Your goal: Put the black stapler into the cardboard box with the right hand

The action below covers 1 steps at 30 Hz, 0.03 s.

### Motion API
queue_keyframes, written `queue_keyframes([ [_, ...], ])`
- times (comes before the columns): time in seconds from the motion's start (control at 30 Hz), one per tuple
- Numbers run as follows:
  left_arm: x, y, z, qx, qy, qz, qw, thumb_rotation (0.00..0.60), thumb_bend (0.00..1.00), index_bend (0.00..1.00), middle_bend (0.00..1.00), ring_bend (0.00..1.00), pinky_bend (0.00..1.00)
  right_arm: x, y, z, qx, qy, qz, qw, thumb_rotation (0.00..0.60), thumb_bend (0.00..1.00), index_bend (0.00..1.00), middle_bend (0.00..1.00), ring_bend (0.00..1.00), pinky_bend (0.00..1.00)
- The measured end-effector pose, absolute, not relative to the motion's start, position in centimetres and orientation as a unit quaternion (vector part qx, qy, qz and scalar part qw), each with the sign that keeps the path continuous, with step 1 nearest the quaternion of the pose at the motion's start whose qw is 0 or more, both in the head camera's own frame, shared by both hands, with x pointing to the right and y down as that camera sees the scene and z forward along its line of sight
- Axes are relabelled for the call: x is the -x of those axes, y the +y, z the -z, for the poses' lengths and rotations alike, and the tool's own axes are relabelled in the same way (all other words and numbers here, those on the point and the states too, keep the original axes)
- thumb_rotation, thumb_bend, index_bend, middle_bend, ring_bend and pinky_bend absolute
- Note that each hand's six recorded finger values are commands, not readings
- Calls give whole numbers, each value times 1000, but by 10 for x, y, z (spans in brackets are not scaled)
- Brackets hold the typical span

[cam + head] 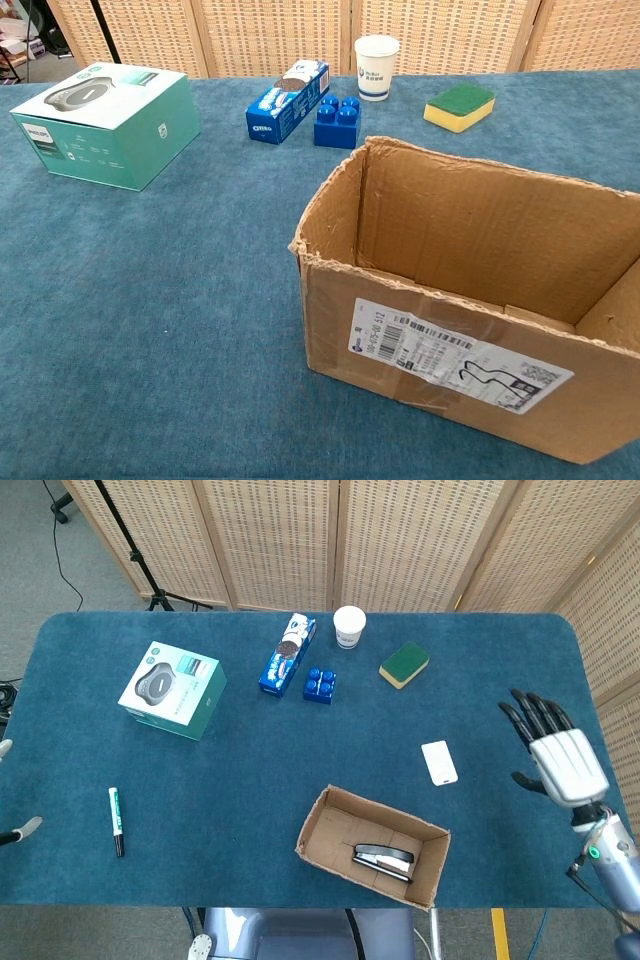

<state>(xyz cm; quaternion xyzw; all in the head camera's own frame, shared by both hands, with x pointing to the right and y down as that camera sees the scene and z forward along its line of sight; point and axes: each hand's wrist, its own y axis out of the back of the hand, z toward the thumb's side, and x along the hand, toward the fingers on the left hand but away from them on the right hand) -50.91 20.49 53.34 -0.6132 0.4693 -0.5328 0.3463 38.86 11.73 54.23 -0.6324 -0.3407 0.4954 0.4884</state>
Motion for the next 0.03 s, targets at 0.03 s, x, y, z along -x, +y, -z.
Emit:
queue_keyframes([
  [0.03, 509, 205, -534, 613, 469, 533, 346, 600, 0, 0, 0, 0, 0, -392, 125, -543, 630, -349, -498, 484, 600, 0, 28, 0, 0, 123],
])
